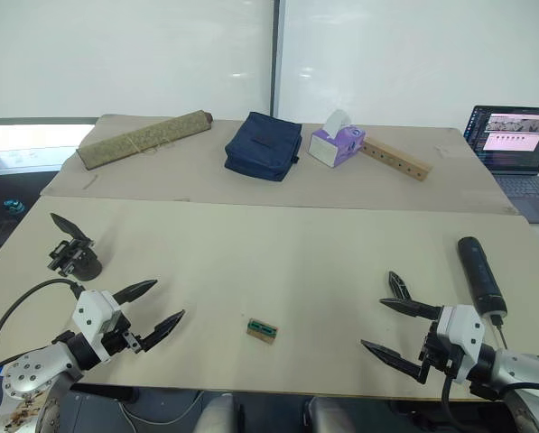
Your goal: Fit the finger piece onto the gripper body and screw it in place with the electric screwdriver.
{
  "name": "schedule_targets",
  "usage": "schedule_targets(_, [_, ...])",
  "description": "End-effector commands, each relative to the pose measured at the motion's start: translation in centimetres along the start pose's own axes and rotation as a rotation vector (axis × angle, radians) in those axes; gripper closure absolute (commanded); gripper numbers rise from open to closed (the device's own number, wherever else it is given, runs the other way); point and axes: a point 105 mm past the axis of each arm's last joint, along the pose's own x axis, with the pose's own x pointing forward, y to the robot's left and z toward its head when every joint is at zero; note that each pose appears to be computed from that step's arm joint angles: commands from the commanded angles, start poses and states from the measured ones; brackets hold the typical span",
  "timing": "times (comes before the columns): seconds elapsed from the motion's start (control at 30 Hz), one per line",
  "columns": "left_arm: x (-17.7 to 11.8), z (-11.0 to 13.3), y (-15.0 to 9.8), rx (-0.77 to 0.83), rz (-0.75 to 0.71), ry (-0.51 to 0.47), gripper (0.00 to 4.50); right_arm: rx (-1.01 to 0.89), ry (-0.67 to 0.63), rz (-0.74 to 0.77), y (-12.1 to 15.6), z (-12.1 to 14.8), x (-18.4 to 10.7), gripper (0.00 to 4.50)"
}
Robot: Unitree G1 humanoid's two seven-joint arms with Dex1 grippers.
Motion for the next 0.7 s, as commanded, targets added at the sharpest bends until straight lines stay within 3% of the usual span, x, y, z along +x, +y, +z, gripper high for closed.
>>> schedule_targets(0.03, [-0.3,0.8,-0.4,0.017,-0.009,-0.029,0.0,0.007,-0.038,-0.017,-0.5,0.7,0.0,0.03])
schedule_targets(0.17, [-1.8,0.2,-1.3,-0.162,0.0,-0.046,0.0,0.089,-0.123,-0.044,-1.3,2.6,1.6,0.03])
schedule_targets(0.27, [-3.9,0.4,1.6,-0.227,0.283,-0.149,0.0,0.13,-0.219,-0.046,-1.5,4.9,2.7,0.03])
schedule_targets(0.37, [-6.8,-0.7,2.6,-0.247,0.488,-0.159,0.0,0.123,-0.393,0.039,0.0,7.3,3.2,0.03])
schedule_targets(0.47, [-9.3,-1.8,2.9,-0.28,0.643,-0.15,0.0,0.075,-0.406,0.079,0.7,7.2,3.7,0.03])
schedule_targets(0.57, [-11.5,-1.8,3.3,-0.318,0.798,-0.189,0.0,-0.114,-0.453,0.15,1.7,7.6,3.6,0.03])
schedule_targets(0.7, [-12.8,-2.6,2.6,-0.333,0.886,-0.163,0.0,-0.125,-0.474,0.136,1.7,7.3,4.3,0.03])
